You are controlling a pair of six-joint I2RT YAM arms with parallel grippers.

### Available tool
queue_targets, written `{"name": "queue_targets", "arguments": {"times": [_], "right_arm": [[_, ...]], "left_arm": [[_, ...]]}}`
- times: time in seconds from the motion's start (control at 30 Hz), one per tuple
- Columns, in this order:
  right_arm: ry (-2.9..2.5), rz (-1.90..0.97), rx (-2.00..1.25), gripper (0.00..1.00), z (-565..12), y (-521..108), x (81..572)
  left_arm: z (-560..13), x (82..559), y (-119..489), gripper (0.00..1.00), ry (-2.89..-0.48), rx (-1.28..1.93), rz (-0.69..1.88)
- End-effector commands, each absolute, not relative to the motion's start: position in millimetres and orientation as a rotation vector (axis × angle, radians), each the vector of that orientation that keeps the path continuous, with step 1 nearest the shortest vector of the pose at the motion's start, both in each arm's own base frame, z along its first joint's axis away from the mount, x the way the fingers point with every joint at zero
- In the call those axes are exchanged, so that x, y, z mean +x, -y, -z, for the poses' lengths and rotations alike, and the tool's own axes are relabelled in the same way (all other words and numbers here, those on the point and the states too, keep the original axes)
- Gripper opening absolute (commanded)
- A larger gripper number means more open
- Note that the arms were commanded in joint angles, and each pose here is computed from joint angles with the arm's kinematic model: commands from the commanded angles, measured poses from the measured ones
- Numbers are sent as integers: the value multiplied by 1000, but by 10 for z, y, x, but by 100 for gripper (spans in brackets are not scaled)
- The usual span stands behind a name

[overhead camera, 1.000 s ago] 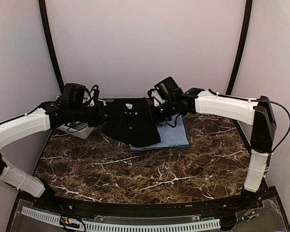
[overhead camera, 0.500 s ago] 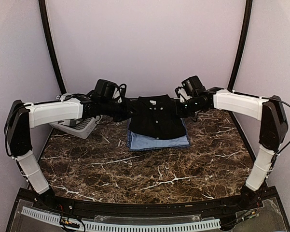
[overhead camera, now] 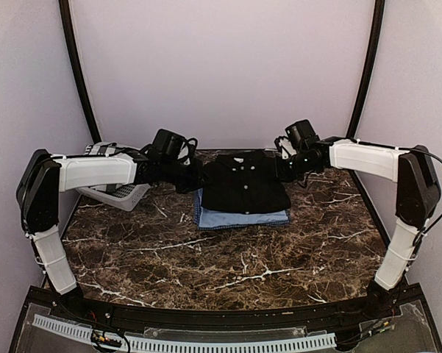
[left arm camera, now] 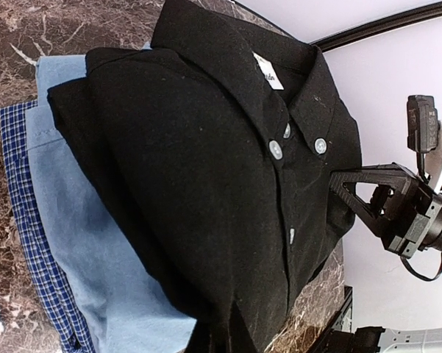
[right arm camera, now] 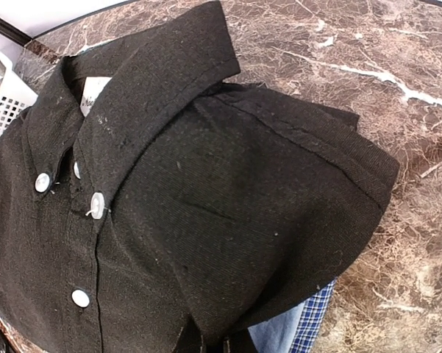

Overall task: Fold and stack the long sleeve shirts
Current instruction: Place the square-folded shirt on the square-folded shirt.

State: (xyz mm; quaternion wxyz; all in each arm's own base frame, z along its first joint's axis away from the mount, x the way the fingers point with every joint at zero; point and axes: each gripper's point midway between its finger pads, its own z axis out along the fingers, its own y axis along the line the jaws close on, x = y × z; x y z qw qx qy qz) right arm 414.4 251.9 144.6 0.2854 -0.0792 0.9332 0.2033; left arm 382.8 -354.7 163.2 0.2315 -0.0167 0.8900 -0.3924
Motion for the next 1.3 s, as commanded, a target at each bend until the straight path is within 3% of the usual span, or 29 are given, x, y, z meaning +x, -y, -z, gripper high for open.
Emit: {"name": "queue_targets", "arguments": {"times": [0.0, 0.1, 0.2, 0.37, 0.47, 0.53, 0.87, 1.1, 1.27], "right_arm": [[-2441, -533, -195, 0, -1502, -2432, 4258], [-2466, -474, -165, 4, -1340, -2294, 4275], [-2513, -377, -111, 29, -1096, -2036, 4310], [-2533, -274, -74, 54, -1066, -1803, 4348], [-2497, -291, -71, 55, -1265, -1810, 4345], [-2471, -314, -72, 55, -1402, -1847, 4328], [-2362, -494, -237, 59, -1824, -2676, 4059], [-2287, -770, -390, 78, -1888, -3599, 3840], [-2259, -873, -496, 84, -1858, -4241, 3756]], "left_arm": [[-1641, 3849, 3516, 0, -2453, -61, 1039], [-1376, 3867, 3358, 0, -2500, -104, 915], [-1036, 3836, 3293, 1, -2573, -115, 862], [-736, 3807, 3189, 23, -2640, -143, 781], [-823, 3839, 3169, 38, -2615, -141, 773], [-912, 3870, 3128, 43, -2591, -143, 754], [-1380, 3945, 2710, 59, -2460, -200, 727], [-1738, 3850, 2393, 81, -2348, -206, 742], [-1868, 3675, 2300, 89, -2308, -170, 760]]}}
